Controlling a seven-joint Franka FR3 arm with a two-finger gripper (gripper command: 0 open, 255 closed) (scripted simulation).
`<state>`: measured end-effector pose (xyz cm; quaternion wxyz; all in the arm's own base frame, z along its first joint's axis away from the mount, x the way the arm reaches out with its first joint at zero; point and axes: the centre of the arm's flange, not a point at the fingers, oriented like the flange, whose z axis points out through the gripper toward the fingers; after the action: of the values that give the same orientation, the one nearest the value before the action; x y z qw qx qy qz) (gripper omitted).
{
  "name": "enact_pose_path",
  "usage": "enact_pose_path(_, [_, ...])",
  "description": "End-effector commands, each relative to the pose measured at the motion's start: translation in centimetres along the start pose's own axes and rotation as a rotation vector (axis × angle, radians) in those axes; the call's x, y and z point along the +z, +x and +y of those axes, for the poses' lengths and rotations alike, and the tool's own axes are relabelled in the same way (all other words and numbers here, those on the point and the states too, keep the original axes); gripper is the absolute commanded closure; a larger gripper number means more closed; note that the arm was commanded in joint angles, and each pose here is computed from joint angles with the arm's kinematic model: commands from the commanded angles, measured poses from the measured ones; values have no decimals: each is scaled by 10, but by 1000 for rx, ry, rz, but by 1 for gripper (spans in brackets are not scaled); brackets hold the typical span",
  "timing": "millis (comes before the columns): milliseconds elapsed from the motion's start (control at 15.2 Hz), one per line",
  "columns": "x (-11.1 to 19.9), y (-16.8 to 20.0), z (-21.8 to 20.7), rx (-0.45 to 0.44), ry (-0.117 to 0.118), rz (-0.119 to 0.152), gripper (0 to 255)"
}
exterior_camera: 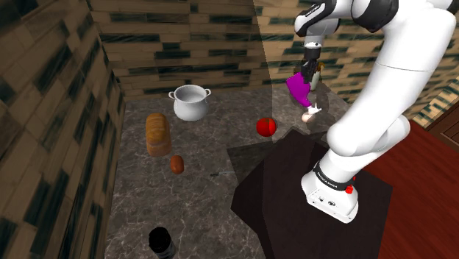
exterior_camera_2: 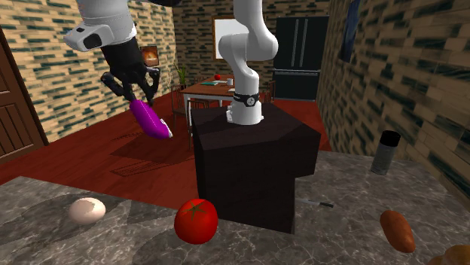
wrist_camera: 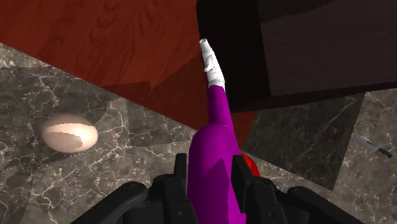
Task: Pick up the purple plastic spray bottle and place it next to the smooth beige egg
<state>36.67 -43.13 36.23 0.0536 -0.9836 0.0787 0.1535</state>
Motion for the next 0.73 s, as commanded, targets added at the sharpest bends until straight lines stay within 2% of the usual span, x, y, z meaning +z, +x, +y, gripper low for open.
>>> enact_pose_path(0, [0,-15,22,-2,0,0,255])
enact_pose_path(132, [3,-30,45,-2,0,0,255])
enact_pose_path(660, [43,-17,48,-2,0,0,255])
